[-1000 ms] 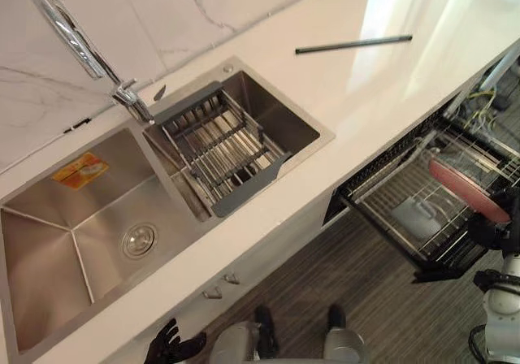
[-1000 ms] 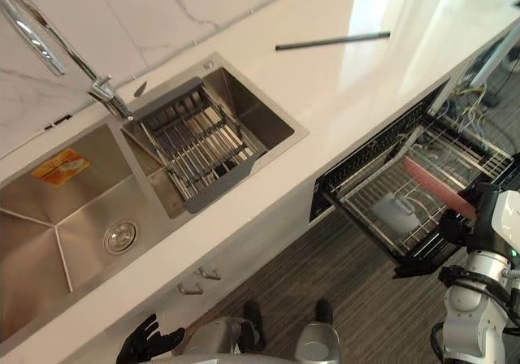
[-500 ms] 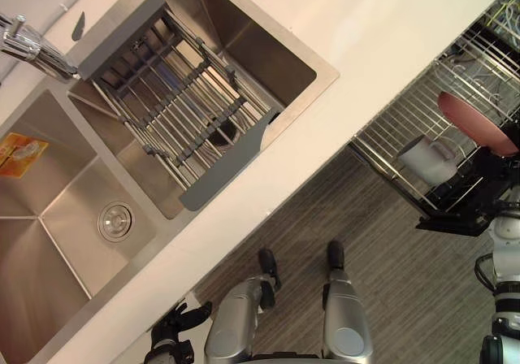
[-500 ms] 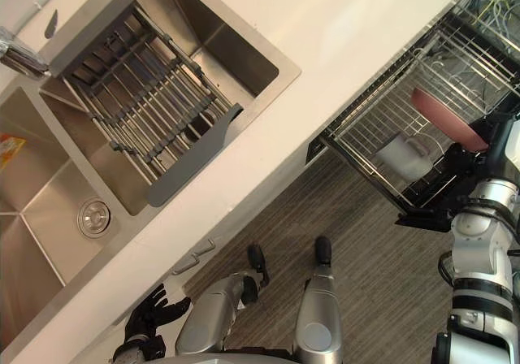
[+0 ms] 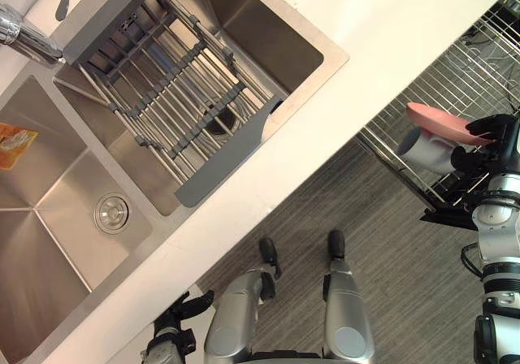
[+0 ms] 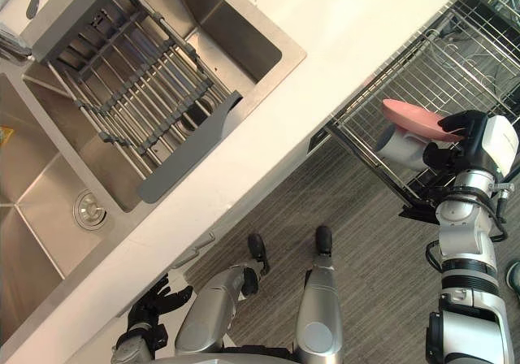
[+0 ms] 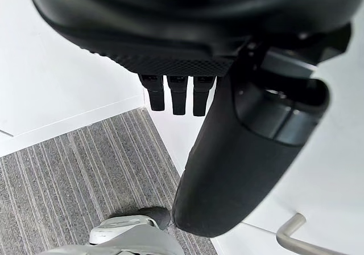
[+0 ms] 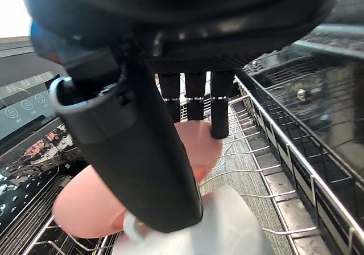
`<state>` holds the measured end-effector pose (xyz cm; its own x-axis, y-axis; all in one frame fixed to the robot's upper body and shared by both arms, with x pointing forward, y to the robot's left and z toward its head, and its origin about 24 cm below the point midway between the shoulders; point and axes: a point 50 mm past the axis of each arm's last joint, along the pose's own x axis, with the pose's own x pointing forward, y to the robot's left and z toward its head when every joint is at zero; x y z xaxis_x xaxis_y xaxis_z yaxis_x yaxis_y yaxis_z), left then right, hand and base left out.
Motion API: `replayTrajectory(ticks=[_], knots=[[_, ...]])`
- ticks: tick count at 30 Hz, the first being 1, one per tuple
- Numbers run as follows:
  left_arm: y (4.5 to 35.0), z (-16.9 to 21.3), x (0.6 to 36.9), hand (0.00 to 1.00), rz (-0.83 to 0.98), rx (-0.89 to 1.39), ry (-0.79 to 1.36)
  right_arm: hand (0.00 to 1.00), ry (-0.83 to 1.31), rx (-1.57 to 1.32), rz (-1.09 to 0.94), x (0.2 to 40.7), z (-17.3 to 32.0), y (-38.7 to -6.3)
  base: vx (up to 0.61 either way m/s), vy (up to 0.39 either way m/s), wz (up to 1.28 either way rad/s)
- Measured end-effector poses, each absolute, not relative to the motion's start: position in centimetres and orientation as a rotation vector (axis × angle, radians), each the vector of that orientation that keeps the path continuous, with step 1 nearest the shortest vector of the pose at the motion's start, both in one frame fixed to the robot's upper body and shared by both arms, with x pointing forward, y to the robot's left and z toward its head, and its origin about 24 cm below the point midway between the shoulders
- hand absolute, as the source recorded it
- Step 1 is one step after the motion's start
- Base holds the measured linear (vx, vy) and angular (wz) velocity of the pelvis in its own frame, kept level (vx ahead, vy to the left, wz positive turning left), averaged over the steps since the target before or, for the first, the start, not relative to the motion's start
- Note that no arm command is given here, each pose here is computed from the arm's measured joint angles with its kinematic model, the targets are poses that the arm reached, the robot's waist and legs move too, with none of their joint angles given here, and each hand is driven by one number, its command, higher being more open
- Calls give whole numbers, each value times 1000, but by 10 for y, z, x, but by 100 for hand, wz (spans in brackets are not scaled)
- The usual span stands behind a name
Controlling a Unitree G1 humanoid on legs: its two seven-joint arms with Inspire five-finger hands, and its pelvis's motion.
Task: Walk over to the sink, pick up the cup, carry it to the dishwasher, place the cup inside the dishwasher, then close the dishwasher door
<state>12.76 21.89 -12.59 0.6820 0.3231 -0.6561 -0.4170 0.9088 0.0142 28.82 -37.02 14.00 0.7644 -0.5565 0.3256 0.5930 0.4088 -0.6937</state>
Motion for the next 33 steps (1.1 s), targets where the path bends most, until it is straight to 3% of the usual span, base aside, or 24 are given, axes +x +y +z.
replayTrajectory(ticks=[6, 14, 21, 33], knots=[[219, -124, 132, 90, 412, -142, 699, 90, -176, -746, -791, 277, 152, -360, 2, -3, 9], [220, -122, 135, 90, 418, -154, 693, 90, -310, -350, -921, 228, 137, -360, -23, -4, 6], [226, -122, 132, 90, 456, -169, 699, 90, -213, -211, -1024, 178, 98, -370, -5, -5, 1], [227, -121, 133, 90, 460, -170, 695, 90, -173, -174, -943, 181, 87, -366, -8, -12, -4]])
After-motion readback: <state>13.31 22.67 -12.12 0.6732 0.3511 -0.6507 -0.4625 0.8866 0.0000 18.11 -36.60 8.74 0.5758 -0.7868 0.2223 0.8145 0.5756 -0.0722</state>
